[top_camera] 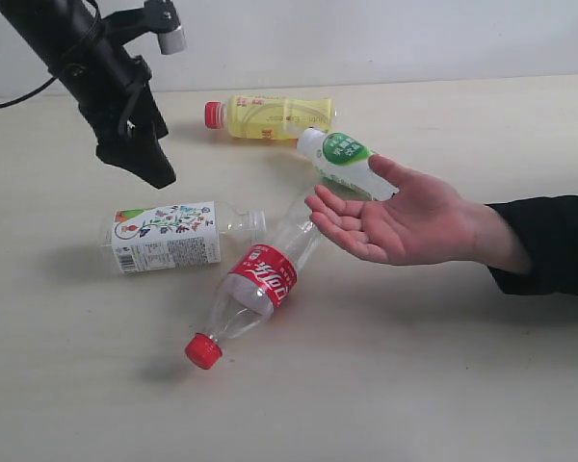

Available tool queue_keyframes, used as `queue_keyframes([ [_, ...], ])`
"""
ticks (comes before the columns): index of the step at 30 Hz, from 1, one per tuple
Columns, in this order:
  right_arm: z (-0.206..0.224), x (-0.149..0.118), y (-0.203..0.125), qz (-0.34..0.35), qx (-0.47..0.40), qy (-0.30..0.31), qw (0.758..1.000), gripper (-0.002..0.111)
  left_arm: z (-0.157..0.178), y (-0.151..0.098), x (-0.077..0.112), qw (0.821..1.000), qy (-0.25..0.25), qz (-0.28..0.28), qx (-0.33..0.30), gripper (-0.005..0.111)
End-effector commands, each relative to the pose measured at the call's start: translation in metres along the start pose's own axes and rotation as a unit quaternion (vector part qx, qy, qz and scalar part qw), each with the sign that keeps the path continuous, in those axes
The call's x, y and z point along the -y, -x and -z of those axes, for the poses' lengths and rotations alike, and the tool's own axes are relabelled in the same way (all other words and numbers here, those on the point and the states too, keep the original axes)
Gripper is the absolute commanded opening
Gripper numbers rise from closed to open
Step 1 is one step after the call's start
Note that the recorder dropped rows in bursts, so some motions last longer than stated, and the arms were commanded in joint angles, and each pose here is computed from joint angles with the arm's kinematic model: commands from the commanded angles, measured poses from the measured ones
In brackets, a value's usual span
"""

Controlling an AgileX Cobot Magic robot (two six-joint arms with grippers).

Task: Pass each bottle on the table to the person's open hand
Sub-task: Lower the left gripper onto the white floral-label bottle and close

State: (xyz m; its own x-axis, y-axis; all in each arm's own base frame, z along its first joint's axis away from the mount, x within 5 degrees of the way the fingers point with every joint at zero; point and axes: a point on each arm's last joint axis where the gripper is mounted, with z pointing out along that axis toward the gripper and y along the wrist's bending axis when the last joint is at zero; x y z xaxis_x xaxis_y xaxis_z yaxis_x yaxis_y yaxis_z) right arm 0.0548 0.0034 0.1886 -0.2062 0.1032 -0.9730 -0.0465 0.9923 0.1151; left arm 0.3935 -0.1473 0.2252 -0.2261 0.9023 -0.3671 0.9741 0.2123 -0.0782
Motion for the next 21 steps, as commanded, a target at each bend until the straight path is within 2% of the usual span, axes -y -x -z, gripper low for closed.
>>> queue_keyframes([
  [1,0.000,0.000,-0.001,0.003,0.003,-0.001,1.000,0.000,-0.016,0.003,0.005,0.999,-0.012,-0.026,-0.047,0.078],
  [5,0.000,0.000,-0.001,0.003,0.003,-0.001,1.000,0.000,-0.025,0.015,0.016,0.995,-0.004,-0.051,-0.087,0.078],
  [11,0.000,0.000,-0.001,0.005,0.003,-0.001,1.000,0.000,-0.033,0.029,0.027,0.992,0.011,-0.064,-0.109,0.078],
  [21,0.000,0.000,-0.001,0.005,0.003,-0.001,1.000,0.000,-0.047,0.019,0.028,0.991,0.012,-0.054,-0.121,0.078],
])
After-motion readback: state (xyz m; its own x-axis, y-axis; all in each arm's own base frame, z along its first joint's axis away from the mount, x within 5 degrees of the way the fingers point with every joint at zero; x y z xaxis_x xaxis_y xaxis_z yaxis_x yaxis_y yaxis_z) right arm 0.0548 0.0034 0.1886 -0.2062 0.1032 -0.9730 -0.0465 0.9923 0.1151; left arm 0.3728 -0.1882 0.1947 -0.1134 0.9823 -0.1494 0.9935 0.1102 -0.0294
